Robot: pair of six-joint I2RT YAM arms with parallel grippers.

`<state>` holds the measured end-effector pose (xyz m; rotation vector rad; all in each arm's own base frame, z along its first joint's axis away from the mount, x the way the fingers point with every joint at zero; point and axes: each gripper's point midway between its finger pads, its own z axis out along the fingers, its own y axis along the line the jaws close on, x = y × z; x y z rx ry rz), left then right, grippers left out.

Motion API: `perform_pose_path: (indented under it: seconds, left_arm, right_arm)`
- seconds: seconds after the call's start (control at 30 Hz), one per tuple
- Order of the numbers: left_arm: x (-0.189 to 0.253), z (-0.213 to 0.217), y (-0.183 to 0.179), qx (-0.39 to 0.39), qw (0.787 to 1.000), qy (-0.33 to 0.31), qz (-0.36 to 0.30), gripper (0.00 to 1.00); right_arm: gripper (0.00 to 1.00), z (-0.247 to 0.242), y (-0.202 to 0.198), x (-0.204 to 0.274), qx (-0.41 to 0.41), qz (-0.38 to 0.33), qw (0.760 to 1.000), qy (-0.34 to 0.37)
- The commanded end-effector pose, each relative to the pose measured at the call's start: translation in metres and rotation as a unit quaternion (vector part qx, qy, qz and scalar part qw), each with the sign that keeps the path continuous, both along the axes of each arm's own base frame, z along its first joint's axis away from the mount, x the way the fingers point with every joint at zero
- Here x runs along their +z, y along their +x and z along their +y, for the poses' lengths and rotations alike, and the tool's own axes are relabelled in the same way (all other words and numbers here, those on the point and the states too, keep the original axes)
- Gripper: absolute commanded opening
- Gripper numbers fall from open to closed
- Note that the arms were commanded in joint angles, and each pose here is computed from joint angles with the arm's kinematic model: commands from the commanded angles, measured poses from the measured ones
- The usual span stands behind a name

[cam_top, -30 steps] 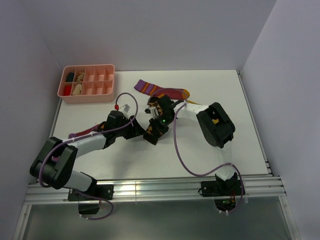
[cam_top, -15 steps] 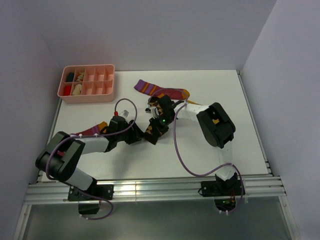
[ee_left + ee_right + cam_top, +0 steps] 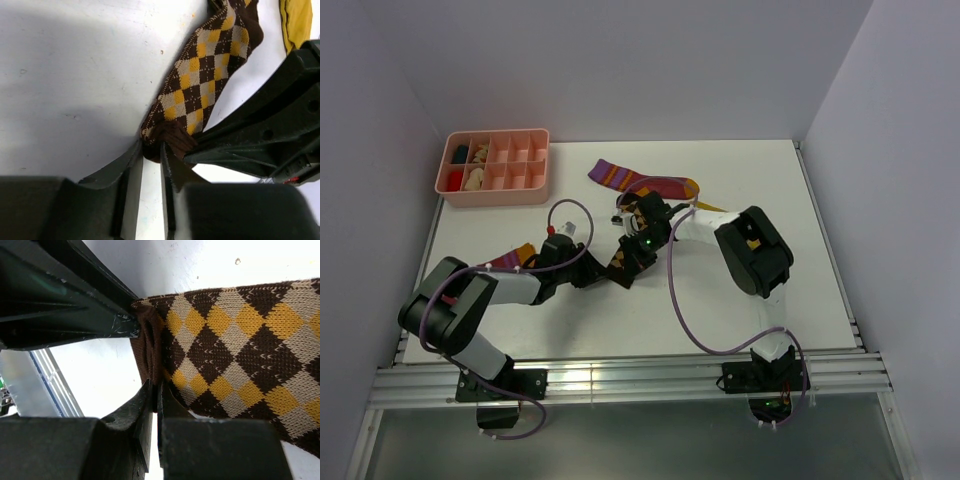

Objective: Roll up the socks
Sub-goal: Roll the sock at the center of the board.

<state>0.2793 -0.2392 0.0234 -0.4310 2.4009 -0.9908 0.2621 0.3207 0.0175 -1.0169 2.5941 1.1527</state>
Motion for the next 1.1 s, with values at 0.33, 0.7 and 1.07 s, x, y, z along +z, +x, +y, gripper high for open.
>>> perform_pose_path:
  seconds: [0.33, 0.7, 1.07]
  left_arm:
    - [-0.008, 0.006, 0.013, 0.038, 0.999, 0.030, 0.019, 0.01]
    - [0.014, 0.013, 0.029, 0.022, 0.994, 0.102, 0.016, 0.01]
    - [0.016, 0.004, 0.031, -0.026, 0.991, 0.124, 0.033, 0.01]
  right_arm:
    - [0.19, -0.001, 0.007, -0.012, -0.027, -0.076, 0.996, -0.031]
    - [0.48, -0.019, 0.029, 0.043, -0.136, -0.264, 0.954, -0.043]
    - [0.49, 0.000, 0.006, 0.077, -0.133, -0.447, 0.883, -0.043]
